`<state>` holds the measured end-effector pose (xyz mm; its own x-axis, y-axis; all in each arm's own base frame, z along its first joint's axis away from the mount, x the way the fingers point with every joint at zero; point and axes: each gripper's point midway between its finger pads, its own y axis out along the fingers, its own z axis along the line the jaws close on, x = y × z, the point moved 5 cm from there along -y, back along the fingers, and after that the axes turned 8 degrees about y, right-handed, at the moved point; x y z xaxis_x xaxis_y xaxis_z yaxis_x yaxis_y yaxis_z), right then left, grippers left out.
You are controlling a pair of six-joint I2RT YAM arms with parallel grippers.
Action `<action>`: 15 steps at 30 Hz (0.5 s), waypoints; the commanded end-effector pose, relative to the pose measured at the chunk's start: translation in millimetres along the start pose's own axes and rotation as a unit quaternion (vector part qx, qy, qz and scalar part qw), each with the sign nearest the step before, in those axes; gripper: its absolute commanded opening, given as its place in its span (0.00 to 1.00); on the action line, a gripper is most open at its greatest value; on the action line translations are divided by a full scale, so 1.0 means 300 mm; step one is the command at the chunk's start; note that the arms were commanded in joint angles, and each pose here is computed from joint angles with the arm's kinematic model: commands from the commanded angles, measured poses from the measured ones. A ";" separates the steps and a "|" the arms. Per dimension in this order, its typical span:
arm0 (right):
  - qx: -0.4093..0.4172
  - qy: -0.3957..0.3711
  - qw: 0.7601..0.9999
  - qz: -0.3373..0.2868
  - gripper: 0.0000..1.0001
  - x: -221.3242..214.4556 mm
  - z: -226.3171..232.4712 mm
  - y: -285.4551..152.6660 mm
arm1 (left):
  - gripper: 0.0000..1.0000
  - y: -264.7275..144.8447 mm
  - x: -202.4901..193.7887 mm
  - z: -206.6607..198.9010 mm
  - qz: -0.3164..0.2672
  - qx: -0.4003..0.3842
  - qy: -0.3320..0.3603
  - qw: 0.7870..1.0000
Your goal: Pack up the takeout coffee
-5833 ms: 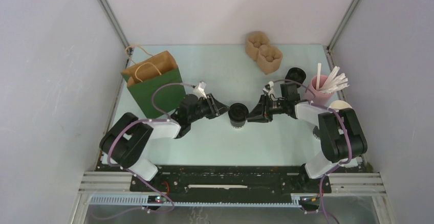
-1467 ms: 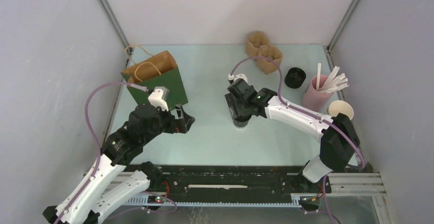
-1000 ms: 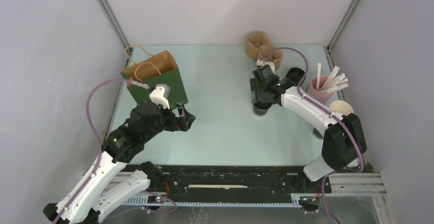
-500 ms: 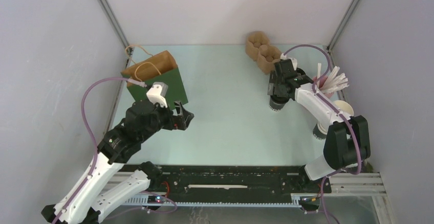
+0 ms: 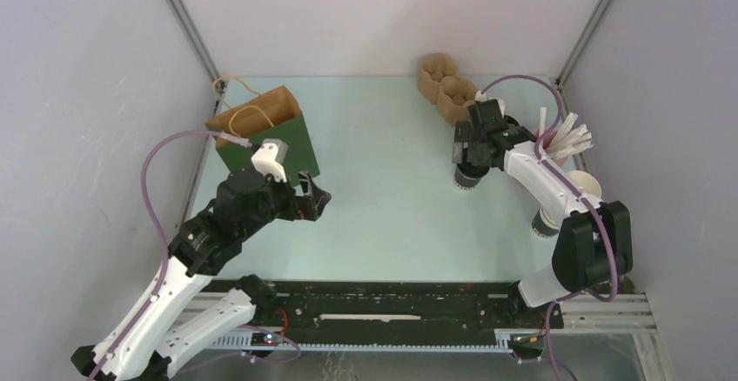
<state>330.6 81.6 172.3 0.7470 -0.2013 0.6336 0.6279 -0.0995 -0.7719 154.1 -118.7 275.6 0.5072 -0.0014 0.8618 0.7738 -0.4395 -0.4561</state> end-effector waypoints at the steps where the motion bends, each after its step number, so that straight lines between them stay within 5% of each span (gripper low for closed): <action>1: 0.028 -0.004 0.999 -0.042 0.98 0.092 0.024 -0.104 | 1.00 -0.016 0.050 -0.018 -0.022 -0.013 0.008 1.000; 15: 0.079 -0.026 0.993 -0.086 0.95 0.185 0.108 -0.149 | 1.00 -0.010 0.046 -0.021 -0.020 -0.016 0.006 1.000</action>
<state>335.9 95.3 217.0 0.6993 -0.1647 0.6956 0.6996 -0.0420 -0.7133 155.2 -120.1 274.3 0.5130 -0.0056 0.8583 0.7693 -0.4405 -0.4627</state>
